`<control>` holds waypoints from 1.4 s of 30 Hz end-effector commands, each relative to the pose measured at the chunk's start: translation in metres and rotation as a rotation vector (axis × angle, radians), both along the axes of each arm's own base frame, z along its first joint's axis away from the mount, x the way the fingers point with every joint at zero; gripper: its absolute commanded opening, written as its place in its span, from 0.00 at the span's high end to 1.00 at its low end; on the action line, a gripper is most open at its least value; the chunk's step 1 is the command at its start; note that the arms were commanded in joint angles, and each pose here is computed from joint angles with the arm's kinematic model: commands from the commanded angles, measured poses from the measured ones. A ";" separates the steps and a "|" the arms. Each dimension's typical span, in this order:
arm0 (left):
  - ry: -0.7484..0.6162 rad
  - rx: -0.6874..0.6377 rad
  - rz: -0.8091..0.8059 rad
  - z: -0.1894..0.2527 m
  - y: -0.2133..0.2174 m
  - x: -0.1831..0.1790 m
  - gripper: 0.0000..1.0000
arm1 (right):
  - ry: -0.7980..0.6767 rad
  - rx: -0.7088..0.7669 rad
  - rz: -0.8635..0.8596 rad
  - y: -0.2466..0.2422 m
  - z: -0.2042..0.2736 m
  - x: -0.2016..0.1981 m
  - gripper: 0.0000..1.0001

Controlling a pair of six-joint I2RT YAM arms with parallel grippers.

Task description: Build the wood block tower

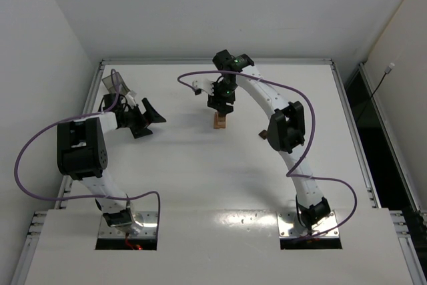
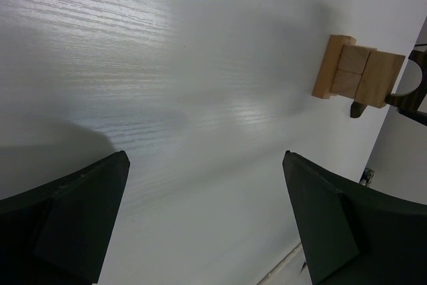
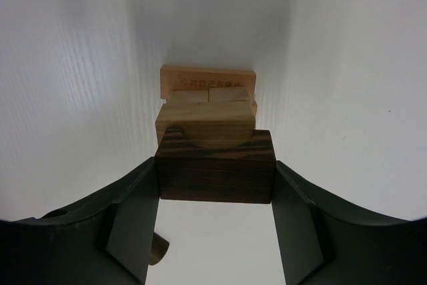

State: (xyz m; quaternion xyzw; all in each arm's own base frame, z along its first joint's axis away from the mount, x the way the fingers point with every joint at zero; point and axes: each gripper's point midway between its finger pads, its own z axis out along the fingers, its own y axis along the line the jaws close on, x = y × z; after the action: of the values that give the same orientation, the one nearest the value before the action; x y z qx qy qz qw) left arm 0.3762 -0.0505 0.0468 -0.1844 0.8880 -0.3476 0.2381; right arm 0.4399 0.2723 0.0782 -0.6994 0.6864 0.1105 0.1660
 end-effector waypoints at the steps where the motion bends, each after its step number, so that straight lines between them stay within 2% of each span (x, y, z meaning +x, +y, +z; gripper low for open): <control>1: -0.048 -0.006 -0.007 0.006 0.005 0.013 0.00 | -0.016 0.019 0.007 0.006 0.009 0.002 0.91; 4: -0.039 -0.008 -0.007 0.003 0.004 0.010 0.00 | -0.016 0.019 0.007 0.006 0.009 0.002 0.85; 12: -0.040 -0.015 -0.012 0.004 0.003 0.009 0.00 | -0.016 0.019 0.007 0.006 0.009 0.002 0.77; 42: -0.044 -0.018 -0.006 0.002 0.002 0.006 0.00 | -0.052 0.042 0.037 0.013 0.024 0.002 0.81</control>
State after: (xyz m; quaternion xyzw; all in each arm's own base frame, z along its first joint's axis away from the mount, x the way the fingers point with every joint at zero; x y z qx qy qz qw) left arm 0.3792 -0.0517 0.0433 -0.1806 0.8857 -0.3539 0.2403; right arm 0.4381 0.2748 0.0781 -0.7035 0.6824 0.1105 0.1648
